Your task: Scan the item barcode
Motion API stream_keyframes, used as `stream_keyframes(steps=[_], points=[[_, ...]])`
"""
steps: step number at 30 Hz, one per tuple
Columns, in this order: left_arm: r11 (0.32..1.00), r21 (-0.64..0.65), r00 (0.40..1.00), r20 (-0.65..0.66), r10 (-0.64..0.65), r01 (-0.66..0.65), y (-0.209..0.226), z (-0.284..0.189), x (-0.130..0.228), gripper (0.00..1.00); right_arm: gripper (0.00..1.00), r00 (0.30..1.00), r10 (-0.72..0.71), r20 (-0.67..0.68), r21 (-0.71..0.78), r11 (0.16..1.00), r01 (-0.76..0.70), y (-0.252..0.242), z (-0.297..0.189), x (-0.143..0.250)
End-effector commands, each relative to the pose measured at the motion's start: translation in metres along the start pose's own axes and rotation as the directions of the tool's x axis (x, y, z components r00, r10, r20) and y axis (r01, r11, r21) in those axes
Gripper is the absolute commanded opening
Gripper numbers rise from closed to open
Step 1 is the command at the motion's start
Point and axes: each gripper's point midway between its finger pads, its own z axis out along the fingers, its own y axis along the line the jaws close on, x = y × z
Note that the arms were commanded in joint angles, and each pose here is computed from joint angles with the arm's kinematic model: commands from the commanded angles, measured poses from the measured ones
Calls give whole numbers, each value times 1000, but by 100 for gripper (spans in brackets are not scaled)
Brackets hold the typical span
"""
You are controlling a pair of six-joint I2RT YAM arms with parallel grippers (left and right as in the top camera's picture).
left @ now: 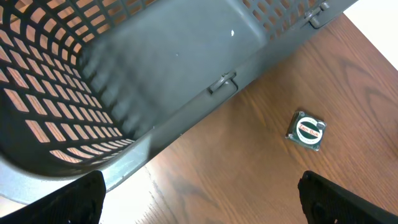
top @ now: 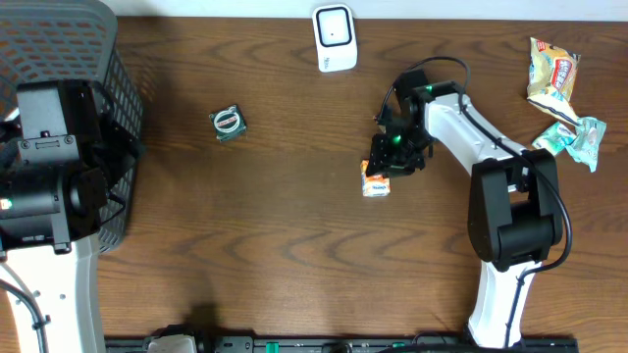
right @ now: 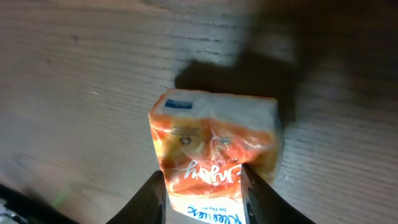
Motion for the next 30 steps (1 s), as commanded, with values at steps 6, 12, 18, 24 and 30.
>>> stream_keyframes(steps=[6, 12, 18, 24, 30], points=[[1000, -16, 1000, 1, -17, 17, 3, 2, 0, 98, 33, 1000, 21, 4, 95, 995, -21, -22, 13, 6], [1000, -16, 1000, 1, -17, 17, 3, 2, 0, 98, 28, 999, 46, 4, 101, 994, -46, -27, 8, 5], [1000, -16, 1000, 1, -17, 17, 3, 2, 0, 98, 28, 999, 52, 13, 65, 996, -53, -18, -26, -6], [1000, -16, 1000, 1, -17, 17, 3, 2, 0, 98, 34, 999, 45, -25, 75, 996, -43, -19, -30, 3], [1000, -16, 1000, 1, -17, 17, 3, 2, 0, 98, 34, 1000, 15, -26, 80, 997, -13, -11, -23, 4]])
